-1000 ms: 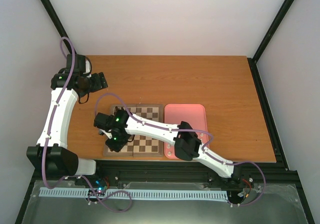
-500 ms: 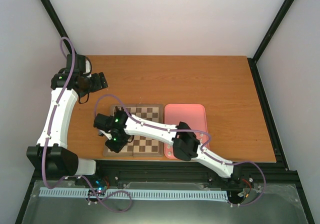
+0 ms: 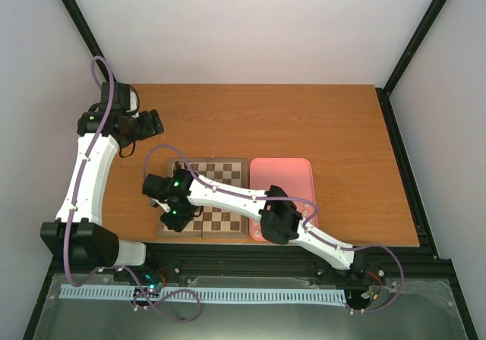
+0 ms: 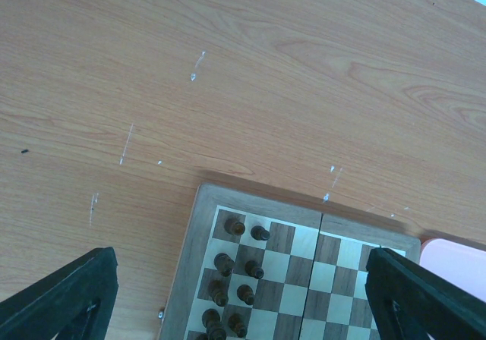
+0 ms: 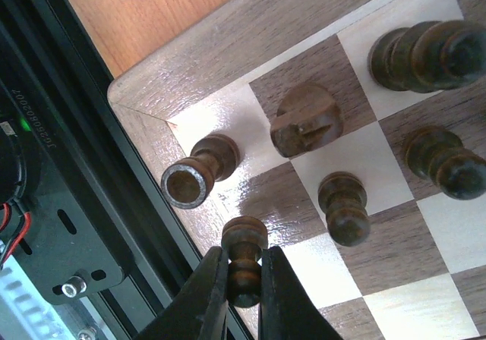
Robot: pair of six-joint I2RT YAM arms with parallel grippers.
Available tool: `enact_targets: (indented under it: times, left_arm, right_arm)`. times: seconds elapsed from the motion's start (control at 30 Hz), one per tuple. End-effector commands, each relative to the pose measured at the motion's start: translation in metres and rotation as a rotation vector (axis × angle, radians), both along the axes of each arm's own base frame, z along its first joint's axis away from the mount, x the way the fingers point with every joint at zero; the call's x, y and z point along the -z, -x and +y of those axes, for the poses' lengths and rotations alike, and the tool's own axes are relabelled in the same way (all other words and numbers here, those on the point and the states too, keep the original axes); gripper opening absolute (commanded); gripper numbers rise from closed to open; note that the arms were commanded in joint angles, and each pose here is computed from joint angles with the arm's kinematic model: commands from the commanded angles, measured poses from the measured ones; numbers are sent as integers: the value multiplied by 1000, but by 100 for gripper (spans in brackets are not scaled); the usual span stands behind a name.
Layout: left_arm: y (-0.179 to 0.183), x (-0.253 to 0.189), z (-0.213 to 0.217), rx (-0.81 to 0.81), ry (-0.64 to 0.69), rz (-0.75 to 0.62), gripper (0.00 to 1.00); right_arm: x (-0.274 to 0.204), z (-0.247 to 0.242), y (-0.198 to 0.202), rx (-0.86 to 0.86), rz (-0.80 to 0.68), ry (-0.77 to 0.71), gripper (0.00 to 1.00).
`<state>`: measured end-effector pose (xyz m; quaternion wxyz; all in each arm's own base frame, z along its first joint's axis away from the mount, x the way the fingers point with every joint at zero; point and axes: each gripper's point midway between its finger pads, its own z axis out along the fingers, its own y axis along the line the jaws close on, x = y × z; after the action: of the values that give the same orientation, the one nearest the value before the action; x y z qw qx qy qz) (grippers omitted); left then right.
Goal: Set up the chess pieces on the board
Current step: Place the chess piece on the chessboard.
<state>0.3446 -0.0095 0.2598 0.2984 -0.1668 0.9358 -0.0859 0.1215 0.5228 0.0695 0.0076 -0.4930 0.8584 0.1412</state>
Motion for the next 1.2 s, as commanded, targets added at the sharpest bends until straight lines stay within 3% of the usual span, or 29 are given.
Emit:
enact_targets:
  times: [0.0, 0.83, 1.17]
  left_arm:
    - [-4, -14, -2, 6, 5, -44, 100]
    - [-3, -16, -1, 7, -1, -46, 100]
    - [-3, -15, 0, 4, -3, -44, 100]
  right_arm:
    - [1, 2, 2, -7, -12, 4, 6]
    - [-3, 4, -2, -10, -40, -7, 20]
    - [-34, 1, -6, -11, -96, -65, 26]
